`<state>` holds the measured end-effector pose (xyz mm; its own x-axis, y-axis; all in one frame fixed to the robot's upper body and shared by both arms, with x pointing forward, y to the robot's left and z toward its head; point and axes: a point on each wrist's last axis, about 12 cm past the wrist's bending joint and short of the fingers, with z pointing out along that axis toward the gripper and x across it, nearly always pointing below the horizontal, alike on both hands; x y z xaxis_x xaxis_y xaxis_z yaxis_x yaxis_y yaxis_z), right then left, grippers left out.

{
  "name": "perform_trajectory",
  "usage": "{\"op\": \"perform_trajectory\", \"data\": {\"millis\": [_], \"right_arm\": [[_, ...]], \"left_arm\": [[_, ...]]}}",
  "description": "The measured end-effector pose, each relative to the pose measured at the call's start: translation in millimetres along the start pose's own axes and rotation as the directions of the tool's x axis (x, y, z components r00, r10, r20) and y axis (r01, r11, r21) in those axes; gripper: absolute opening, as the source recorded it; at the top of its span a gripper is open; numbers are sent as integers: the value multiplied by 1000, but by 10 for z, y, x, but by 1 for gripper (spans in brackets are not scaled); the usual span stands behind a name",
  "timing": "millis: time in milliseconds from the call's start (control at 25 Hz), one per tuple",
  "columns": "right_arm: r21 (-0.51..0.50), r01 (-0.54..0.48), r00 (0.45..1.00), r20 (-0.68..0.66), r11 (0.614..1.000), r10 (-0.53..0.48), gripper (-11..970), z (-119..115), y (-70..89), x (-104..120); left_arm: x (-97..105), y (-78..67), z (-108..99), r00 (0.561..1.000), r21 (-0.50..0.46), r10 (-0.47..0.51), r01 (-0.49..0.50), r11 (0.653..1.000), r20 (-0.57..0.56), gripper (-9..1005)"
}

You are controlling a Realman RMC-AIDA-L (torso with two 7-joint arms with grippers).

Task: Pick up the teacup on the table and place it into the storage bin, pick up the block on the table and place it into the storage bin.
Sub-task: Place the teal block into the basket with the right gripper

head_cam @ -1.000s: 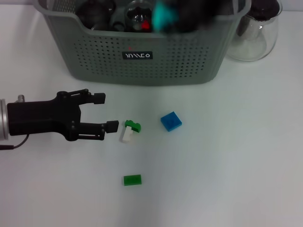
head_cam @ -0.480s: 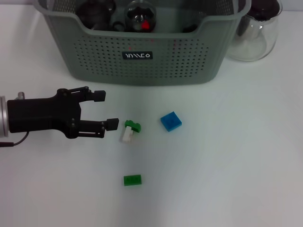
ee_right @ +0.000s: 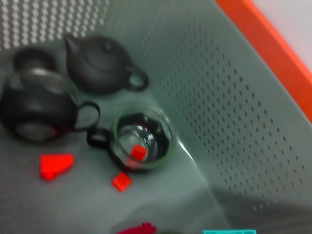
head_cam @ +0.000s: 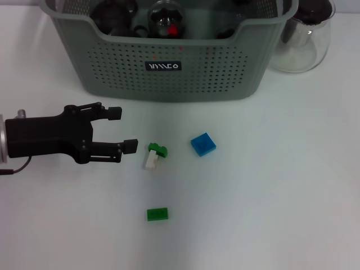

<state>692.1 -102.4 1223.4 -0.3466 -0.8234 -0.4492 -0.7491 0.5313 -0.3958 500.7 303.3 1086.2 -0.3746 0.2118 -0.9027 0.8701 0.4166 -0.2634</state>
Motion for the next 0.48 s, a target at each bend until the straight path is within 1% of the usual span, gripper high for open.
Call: {"op": "perform_trajectory", "data": {"millis": [200,480], "right_arm": [[0,-8,1000,-28,1000,8,537,24,-2,79],[7,-10,1000,-21,1000,11,557,3,-17,78]], "left_arm": [[-5,1,-12,1000,1,0,0,1000,3,889],[-7,0,-12,1000,3,0,0,1000,3,889]]}}
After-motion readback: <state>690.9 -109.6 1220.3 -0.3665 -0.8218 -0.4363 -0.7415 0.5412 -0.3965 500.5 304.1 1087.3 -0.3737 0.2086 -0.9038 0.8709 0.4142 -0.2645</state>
